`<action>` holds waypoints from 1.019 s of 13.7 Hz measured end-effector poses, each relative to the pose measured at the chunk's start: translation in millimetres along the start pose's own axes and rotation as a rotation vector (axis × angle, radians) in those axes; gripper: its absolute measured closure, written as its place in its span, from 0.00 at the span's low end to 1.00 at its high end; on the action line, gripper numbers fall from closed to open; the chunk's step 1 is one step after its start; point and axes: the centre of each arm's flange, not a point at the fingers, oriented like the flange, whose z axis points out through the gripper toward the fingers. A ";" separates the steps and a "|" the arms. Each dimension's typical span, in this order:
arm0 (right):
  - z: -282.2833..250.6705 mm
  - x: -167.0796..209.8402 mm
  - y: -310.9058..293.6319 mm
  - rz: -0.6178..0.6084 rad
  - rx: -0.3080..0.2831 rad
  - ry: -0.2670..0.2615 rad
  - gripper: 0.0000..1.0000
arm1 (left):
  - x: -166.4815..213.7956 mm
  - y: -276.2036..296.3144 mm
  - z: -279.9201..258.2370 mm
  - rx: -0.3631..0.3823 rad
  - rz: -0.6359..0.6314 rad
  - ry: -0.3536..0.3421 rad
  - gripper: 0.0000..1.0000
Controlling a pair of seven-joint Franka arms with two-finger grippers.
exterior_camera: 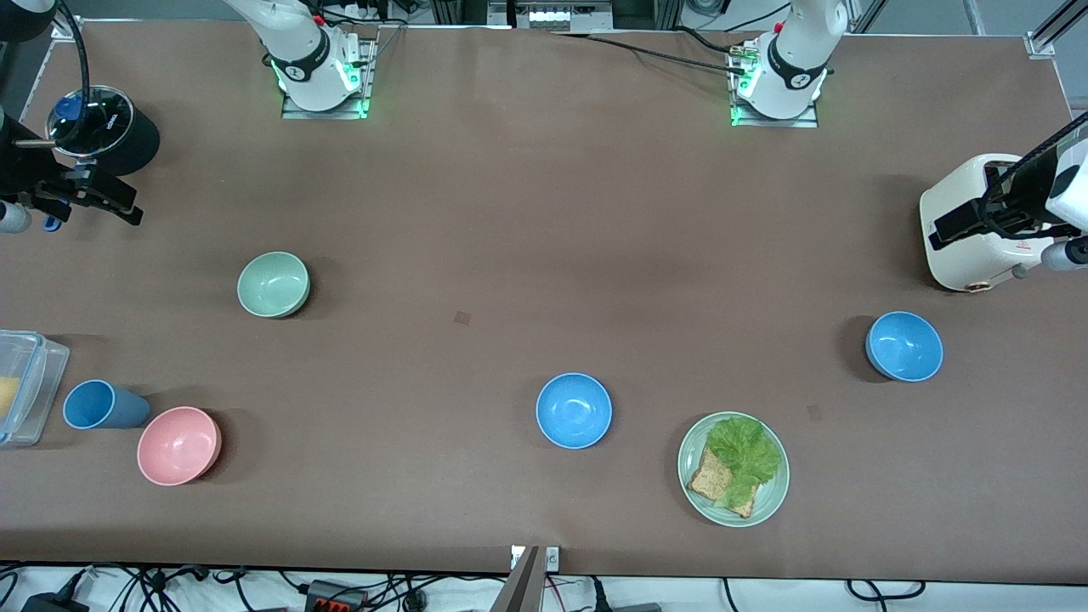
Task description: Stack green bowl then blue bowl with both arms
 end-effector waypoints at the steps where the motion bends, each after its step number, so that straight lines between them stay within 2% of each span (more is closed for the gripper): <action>1: 0.0 0.0 0.0 0.000 0.000 0.000 0.00 | -0.3 0.0 0.2 0.000 0.000 -0.003 0.00; 9: 5.0 0.7 -0.8 -0.001 0.000 -0.010 0.00 | -0.1 0.8 3.2 0.002 0.003 -0.029 0.00; 11: 25.2 4.9 -1.3 -0.002 -0.001 -0.048 0.00 | -1.0 2.5 2.8 0.003 0.007 -0.034 0.00; 14: 86.0 18.9 -2.1 -0.002 -0.003 -0.146 0.00 | -1.1 2.4 2.9 0.003 0.007 -0.037 0.00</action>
